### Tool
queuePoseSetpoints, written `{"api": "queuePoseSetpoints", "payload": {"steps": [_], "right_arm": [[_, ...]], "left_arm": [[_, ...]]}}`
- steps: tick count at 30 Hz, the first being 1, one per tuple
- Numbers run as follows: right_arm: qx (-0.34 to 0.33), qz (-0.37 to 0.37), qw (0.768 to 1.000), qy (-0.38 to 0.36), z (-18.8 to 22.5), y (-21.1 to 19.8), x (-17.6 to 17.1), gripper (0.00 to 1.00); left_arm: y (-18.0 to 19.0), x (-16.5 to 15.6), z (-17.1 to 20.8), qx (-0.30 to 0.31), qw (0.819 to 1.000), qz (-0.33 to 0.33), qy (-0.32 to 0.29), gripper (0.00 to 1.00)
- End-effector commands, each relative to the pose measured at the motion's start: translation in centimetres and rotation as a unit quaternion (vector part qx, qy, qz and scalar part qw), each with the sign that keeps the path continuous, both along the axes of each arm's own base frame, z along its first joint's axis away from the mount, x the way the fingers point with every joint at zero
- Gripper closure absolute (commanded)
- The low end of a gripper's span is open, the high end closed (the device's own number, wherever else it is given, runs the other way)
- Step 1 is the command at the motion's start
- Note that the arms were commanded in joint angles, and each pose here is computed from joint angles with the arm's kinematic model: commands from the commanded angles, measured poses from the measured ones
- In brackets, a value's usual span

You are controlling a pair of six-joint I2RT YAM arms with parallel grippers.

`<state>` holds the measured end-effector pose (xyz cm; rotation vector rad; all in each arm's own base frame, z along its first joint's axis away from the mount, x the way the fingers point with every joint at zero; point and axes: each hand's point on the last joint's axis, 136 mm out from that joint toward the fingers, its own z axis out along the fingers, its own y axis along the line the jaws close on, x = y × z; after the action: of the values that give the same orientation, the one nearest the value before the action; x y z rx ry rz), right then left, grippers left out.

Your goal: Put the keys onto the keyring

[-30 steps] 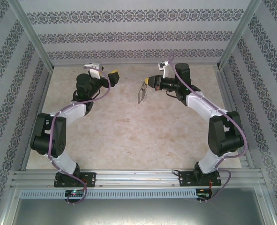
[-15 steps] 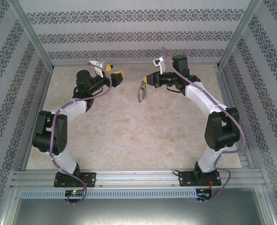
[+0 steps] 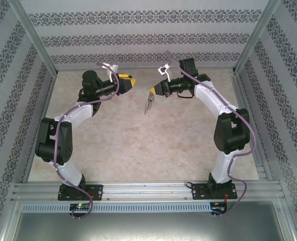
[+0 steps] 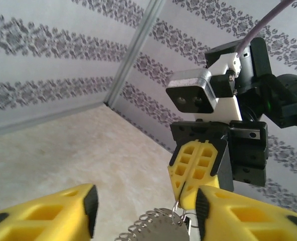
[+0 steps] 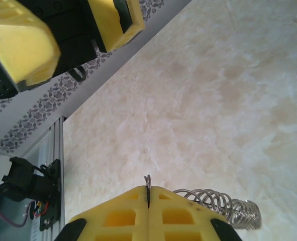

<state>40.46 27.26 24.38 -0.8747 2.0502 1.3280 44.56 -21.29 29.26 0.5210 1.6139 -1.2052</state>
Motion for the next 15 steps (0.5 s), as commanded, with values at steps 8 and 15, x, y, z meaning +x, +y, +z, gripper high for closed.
{"api": "queuePoseSetpoints", "payload": {"steps": [8,15], "right_arm": [[0.029,0.051,0.998,-0.011,1.6,1.0,-2.2,1.00],[0.032,0.056,0.998,-0.014,2.0,1.0,-2.6,1.00]], "left_arm": [[-3.8,-2.3,-1.6,-0.009,0.994,-0.095,0.053,0.55],[-5.3,-3.2,-1.8,-0.021,0.989,-0.134,0.064,0.59]]}}
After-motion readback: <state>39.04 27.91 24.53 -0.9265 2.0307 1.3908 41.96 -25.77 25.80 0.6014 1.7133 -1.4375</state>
